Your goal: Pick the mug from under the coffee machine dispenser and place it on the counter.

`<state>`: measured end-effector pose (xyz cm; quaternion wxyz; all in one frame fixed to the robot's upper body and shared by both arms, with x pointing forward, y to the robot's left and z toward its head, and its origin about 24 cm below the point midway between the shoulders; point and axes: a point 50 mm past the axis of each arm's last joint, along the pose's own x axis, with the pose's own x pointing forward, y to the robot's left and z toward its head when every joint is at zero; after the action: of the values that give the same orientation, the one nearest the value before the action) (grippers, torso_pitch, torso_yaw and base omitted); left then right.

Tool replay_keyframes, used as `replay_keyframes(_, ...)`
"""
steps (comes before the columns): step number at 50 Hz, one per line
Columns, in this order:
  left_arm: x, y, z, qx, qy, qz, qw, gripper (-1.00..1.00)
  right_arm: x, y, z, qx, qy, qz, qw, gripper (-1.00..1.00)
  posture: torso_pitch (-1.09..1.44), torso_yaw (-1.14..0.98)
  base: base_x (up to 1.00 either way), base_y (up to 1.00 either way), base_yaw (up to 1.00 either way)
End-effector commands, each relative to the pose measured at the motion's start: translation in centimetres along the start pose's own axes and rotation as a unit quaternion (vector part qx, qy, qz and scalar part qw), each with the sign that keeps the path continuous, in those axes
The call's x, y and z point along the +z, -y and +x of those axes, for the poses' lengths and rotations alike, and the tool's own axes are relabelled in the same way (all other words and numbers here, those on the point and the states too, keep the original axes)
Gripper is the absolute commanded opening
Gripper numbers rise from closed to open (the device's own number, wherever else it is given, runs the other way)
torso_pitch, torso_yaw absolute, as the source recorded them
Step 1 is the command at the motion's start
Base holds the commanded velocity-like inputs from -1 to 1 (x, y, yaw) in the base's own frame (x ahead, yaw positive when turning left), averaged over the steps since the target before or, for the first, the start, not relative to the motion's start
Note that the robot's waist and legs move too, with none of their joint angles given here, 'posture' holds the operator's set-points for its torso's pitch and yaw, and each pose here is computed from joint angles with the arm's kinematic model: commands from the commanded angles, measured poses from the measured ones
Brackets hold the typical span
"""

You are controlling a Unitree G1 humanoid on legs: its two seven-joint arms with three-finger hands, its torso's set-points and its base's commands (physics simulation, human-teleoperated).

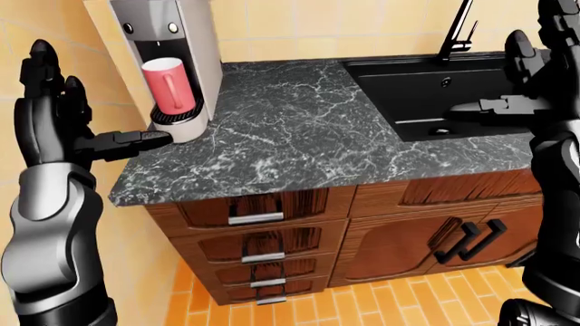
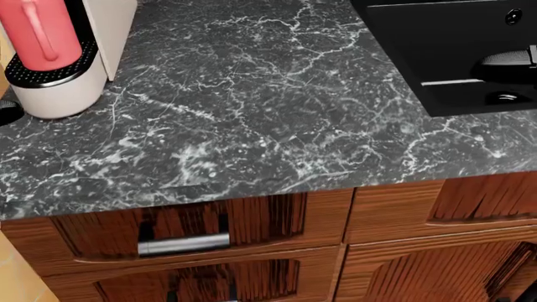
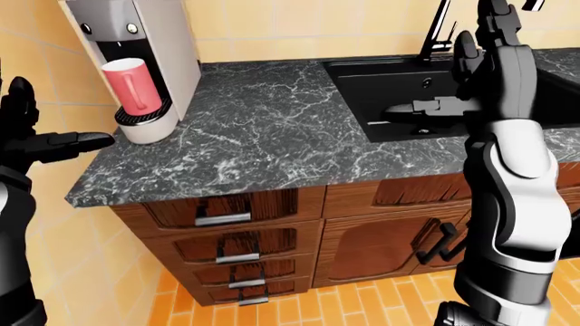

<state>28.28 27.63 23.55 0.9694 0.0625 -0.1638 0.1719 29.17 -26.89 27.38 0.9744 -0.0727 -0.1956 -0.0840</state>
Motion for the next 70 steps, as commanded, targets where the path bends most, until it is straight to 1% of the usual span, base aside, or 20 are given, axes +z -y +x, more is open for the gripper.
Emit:
replay_keyframes(1,1.7,0.1,0.1,-0.003,0.041,-0.001,0.9992,1.0,1.5,0.4,0.0,-0.008,0.034,-0.005,0.9994,1.0,0.0,0.0,0.16,0.09,0.0)
replay_keyframes(36,1.7,0.1,0.0,-0.003,0.04,-0.002,0.9992,1.0,1.8,0.5,0.2,-0.011,0.036,-0.003,0.9993,1.0,0.0,0.0,0.13,0.16,0.0)
replay_keyframes(55,1.7,0.1,0.0,-0.004,0.041,-0.003,0.9992,1.0,1.9,0.8,0.4,-0.023,0.041,-0.008,0.9989,1.0,0.0,0.0,0.01,0.07,0.0)
replay_keyframes(58,1.8,0.1,0.0,-0.004,0.041,-0.003,0.9991,1.0,1.9,0.8,0.4,-0.025,0.042,0.001,0.9988,1.0,0.0,0.0,0.0,0.0,0.0)
replay_keyframes(60,1.8,0.1,0.0,-0.004,0.041,-0.003,0.9992,1.0,1.7,0.8,0.4,-0.026,0.036,0.008,0.999,1.0,0.0,0.0,0.0,0.0,0.0)
replay_keyframes(62,1.8,0.1,0.1,-0.004,0.041,-0.003,0.9992,1.0,1.7,1.1,0.6,-0.035,0.03,0.028,0.9985,1.0,0.0,0.0,0.0,0.0,0.0)
replay_keyframes(64,1.8,0.1,0.1,-0.004,0.041,-0.003,0.9992,1.0,1.7,1.4,0.7,-0.044,0.029,0.031,0.9981,1.0,0.0,0.0,0.0,0.0,0.0)
replay_keyframes(65,1.8,0.1,0.0,-0.004,0.041,-0.002,0.9992,1.0,1.7,1.5,0.8,-0.049,0.029,0.028,0.998,1.0,0.0,0.0,0.0,0.0,0.0)
replay_keyframes(66,1.8,0.1,0.0,-0.004,0.04,-0.003,0.9992,1.0,1.6,1.5,0.8,-0.059,0.03,0.014,0.9977,1.0,0.0,0.0,0.0,0.0,0.0)
replay_keyframes(70,1.8,0.1,0.1,-0.004,0.041,-0.003,0.9991,1.0,1.6,1.6,1.0,-0.07,0.036,0.013,0.9968,1.0,0.0,0.0,0.0,0.0,0.0)
